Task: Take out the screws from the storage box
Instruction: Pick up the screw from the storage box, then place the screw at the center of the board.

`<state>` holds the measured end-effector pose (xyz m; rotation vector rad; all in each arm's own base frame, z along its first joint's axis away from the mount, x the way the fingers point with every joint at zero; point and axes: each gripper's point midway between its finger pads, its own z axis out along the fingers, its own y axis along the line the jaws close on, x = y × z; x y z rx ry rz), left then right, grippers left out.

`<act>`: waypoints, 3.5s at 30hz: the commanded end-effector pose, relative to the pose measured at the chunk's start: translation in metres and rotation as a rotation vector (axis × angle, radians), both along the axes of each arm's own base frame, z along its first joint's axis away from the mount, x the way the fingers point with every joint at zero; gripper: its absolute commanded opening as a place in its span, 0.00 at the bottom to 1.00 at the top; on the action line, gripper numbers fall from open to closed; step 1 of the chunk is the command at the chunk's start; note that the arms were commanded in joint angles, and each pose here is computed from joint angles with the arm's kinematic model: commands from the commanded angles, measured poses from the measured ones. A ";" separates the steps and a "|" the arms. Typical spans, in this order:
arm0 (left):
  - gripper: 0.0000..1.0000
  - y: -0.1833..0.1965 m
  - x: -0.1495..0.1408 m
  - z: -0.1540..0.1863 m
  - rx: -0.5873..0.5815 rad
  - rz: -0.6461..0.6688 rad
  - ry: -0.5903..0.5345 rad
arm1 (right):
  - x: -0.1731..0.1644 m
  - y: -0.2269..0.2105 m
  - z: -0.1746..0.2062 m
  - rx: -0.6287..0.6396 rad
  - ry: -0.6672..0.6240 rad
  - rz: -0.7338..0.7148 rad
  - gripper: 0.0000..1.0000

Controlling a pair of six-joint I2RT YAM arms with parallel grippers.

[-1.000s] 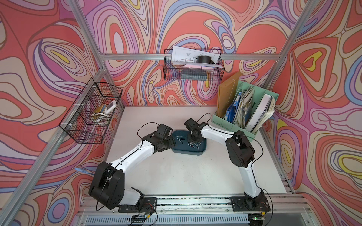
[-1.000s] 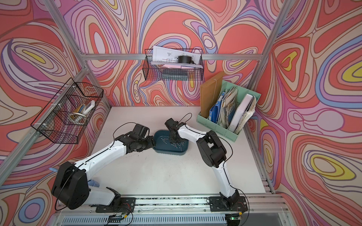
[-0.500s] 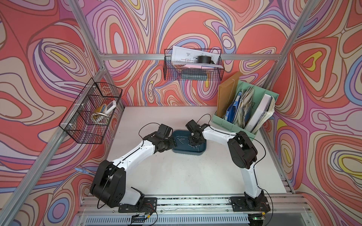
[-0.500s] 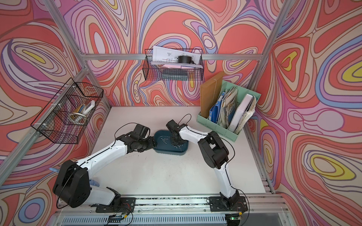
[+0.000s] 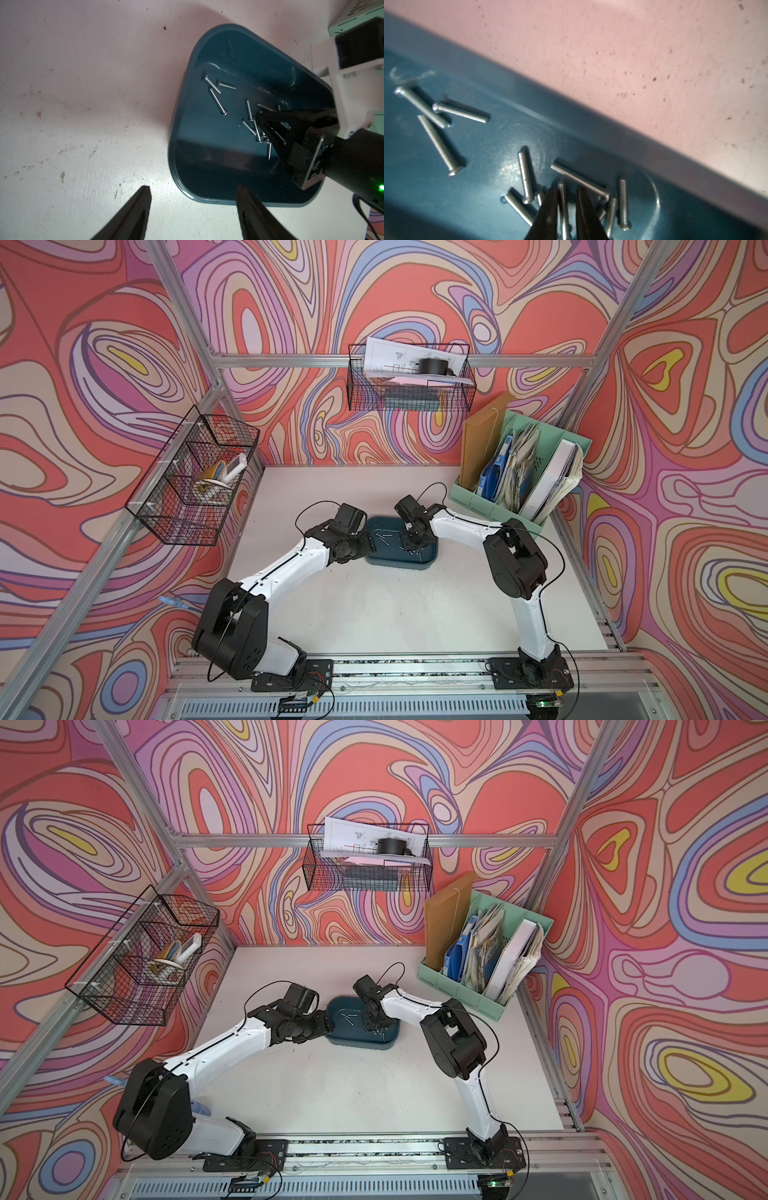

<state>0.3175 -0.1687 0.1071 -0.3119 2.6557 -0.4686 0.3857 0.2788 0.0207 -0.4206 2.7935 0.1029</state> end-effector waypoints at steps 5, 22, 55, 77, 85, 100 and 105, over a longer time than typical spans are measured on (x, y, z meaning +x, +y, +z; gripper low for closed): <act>0.71 -0.001 -0.002 -0.008 0.000 -0.010 0.014 | -0.025 -0.008 -0.036 -0.053 0.130 -0.003 0.12; 0.70 0.001 -0.005 -0.001 -0.010 -0.007 -0.001 | 0.030 0.032 0.022 0.103 -0.072 -0.034 0.01; 0.65 -0.018 -0.019 -0.008 -0.132 -0.051 0.024 | 0.009 0.017 0.070 0.160 -0.111 -0.064 0.00; 0.68 -0.014 -0.068 -0.016 -0.123 -0.052 -0.007 | -0.057 0.040 0.096 0.170 -0.114 -0.018 0.00; 0.71 0.015 -0.085 -0.024 -0.060 0.033 -0.014 | -0.095 0.049 0.089 0.176 -0.106 -0.037 0.00; 0.70 0.017 -0.103 -0.038 -0.108 0.041 0.030 | -0.131 0.048 0.033 0.168 -0.050 -0.160 0.00; 0.70 0.021 -0.111 -0.051 -0.097 0.046 0.059 | -0.136 0.049 0.014 0.158 -0.023 -0.173 0.00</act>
